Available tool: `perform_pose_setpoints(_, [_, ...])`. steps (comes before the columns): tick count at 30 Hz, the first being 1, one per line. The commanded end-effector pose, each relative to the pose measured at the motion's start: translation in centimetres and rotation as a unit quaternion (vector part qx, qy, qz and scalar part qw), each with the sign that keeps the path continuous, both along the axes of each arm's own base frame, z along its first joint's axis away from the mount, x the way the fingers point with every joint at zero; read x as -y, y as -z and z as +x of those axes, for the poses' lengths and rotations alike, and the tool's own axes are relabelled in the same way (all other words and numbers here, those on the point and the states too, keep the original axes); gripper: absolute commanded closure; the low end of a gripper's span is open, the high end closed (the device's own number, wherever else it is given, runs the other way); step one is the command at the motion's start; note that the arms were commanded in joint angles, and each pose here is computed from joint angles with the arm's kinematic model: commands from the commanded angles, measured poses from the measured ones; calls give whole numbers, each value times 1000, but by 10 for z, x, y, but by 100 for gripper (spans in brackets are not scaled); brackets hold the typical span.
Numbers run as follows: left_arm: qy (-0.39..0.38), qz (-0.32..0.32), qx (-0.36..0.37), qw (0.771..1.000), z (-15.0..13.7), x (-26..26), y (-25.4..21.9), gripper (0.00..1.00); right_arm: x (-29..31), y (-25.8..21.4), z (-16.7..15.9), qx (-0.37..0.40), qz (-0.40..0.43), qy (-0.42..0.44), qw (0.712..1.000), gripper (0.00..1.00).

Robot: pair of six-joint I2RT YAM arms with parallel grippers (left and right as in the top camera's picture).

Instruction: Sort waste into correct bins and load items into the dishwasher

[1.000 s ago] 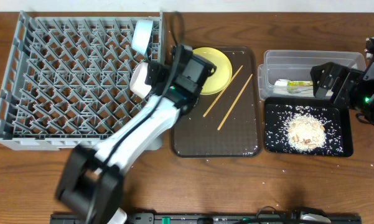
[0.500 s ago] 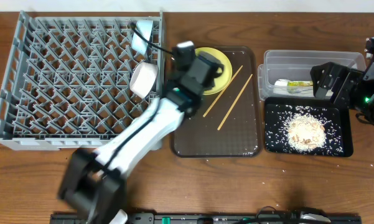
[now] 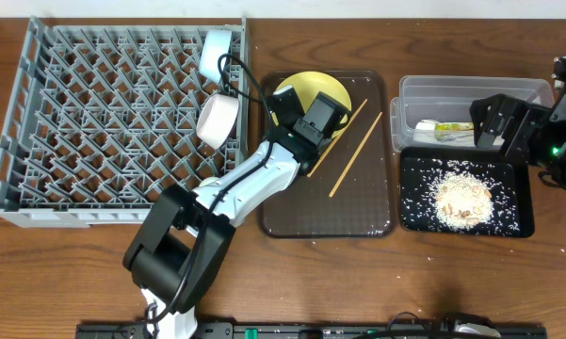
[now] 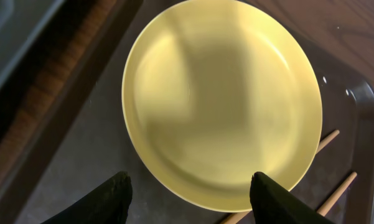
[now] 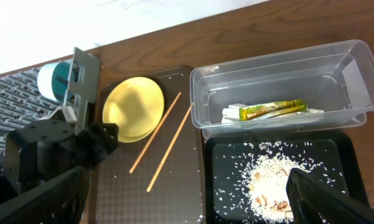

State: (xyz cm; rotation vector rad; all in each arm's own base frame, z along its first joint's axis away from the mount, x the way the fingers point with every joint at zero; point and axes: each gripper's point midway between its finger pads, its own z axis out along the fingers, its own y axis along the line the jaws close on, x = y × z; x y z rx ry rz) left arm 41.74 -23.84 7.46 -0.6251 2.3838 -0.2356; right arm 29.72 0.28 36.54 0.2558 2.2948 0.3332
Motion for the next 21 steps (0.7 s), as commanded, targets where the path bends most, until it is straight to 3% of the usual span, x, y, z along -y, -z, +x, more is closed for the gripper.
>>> perform_pose_setpoints(1, [-28,-11,-24,999,-1,-3,24,38,3,-1,0,2,-6,3,1000,1])
perform_pose_setpoints(10, [-35,-43,-72,996,1,-7,57,39,3,-1,0,2,-6,3,1000,1])
perform_pose_setpoints(16, [-40,-45,-80,995,4,-11,70,48,3,-1,0,2,-6,3,1000,1])
perform_pose_setpoints(21, [-22,-69,-104,992,0,2,90,48,3,-1,0,2,-6,3,1000,1])
